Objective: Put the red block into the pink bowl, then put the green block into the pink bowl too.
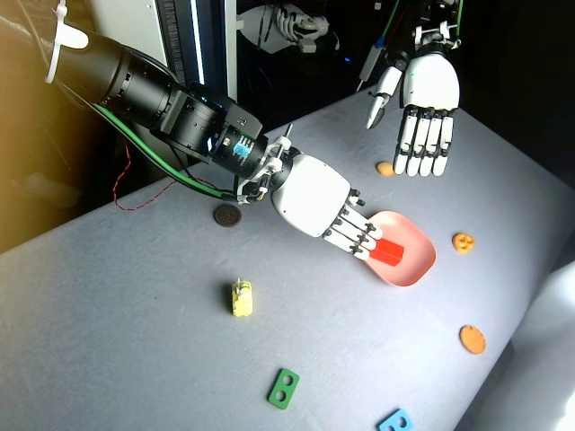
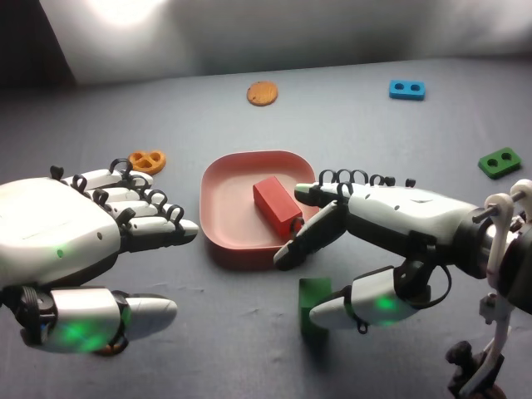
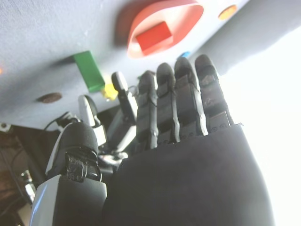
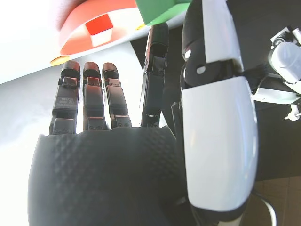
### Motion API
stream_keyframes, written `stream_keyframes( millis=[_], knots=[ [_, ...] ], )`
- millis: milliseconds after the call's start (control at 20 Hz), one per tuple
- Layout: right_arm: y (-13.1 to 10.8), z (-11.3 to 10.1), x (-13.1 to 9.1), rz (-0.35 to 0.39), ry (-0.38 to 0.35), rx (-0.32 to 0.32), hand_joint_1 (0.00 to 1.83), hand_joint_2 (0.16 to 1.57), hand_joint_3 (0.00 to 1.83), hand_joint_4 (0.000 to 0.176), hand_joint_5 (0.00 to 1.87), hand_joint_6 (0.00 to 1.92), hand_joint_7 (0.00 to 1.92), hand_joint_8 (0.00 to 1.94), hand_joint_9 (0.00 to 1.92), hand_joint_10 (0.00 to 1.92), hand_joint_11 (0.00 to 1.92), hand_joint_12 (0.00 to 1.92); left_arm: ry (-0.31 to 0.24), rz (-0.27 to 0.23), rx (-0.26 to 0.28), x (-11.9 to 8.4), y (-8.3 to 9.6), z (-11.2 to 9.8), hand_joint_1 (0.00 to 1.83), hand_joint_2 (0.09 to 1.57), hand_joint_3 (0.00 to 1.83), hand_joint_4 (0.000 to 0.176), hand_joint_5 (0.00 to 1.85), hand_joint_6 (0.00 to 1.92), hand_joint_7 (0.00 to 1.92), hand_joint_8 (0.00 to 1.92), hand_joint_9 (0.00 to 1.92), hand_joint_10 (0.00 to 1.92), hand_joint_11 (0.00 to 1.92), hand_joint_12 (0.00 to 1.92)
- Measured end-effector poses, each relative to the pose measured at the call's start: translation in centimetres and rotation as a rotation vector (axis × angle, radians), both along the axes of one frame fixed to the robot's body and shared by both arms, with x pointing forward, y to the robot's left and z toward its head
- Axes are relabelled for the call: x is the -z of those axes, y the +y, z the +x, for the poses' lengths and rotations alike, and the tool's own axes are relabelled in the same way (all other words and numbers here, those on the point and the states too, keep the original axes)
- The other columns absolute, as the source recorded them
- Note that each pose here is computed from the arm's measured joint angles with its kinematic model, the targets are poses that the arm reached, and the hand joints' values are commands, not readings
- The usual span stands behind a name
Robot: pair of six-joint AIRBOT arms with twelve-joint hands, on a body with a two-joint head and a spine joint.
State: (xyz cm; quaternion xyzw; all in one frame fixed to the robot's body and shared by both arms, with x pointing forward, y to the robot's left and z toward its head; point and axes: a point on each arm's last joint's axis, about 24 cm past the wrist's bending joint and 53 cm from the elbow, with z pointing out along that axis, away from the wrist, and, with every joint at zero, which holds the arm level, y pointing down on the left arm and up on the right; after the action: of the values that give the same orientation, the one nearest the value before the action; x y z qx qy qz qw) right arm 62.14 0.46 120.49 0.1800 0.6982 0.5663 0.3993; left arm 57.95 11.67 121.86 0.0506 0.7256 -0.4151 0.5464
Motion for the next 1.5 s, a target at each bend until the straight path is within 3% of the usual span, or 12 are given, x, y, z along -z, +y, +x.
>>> stream_keyframes(
  millis=[450,550,750,850,1050,1500],
  knots=[
    [0.2,0.2,0.3,-0.005,0.004,-0.003,1.02,0.92,0.0,0.176,0.81,0.01,0.02,0.0,0.0,0.0,0.0,0.0,0.004,0.008,-0.011,0.3,0.3,0.2,0.0,1.38,0.0,0.0,0.37,0.01,0.32,0.0,0.24,0.0,0.0,0.31],
    [0.4,0.2,0.4,-0.005,0.005,-0.007,1.03,0.91,0.0,0.176,0.82,0.01,0.0,0.0,0.0,0.0,0.0,0.0,0.008,0.012,-0.011,0.5,0.3,0.1,0.0,1.38,0.0,0.0,0.35,0.0,0.28,0.0,0.2,0.0,0.0,0.2],
    [0.4,0.0,1.1,-0.016,0.018,-0.011,1.04,0.9,0.0,0.176,0.83,0.01,0.03,0.01,0.0,0.0,0.0,0.0,0.008,0.009,-0.012,0.5,0.3,0.1,0.0,1.38,0.0,0.0,0.34,0.0,0.28,0.0,0.21,0.0,0.0,0.22],
    [0.3,0.1,1.1,-0.018,0.017,-0.009,1.02,0.9,0.0,0.176,0.83,0.01,0.02,0.0,0.0,0.0,0.0,0.0,0.012,-0.001,-0.012,0.4,0.1,0.2,0.0,1.38,0.0,0.0,0.3,0.0,0.24,0.0,0.17,0.0,0.0,0.13],
    [0.3,0.1,1.6,-0.026,0.024,-0.011,1.04,0.88,0.0,0.176,0.84,0.01,0.03,0.01,0.0,0.0,0.0,0.0,0.012,-0.012,-0.024,0.2,0.4,0.6,0.0,1.4,0.0,0.0,0.34,0.0,0.29,0.0,0.22,0.0,0.0,0.31],
    [0.0,0.4,2.6,-0.043,0.035,-0.005,1.05,0.9,0.0,0.176,0.84,0.0,0.07,0.01,0.0,0.0,0.0,0.0,0.003,-0.03,-0.025,-0.3,0.2,0.7,0.0,1.4,0.0,0.0,0.32,0.0,0.26,0.0,0.18,0.0,0.0,0.2]
  ],
)
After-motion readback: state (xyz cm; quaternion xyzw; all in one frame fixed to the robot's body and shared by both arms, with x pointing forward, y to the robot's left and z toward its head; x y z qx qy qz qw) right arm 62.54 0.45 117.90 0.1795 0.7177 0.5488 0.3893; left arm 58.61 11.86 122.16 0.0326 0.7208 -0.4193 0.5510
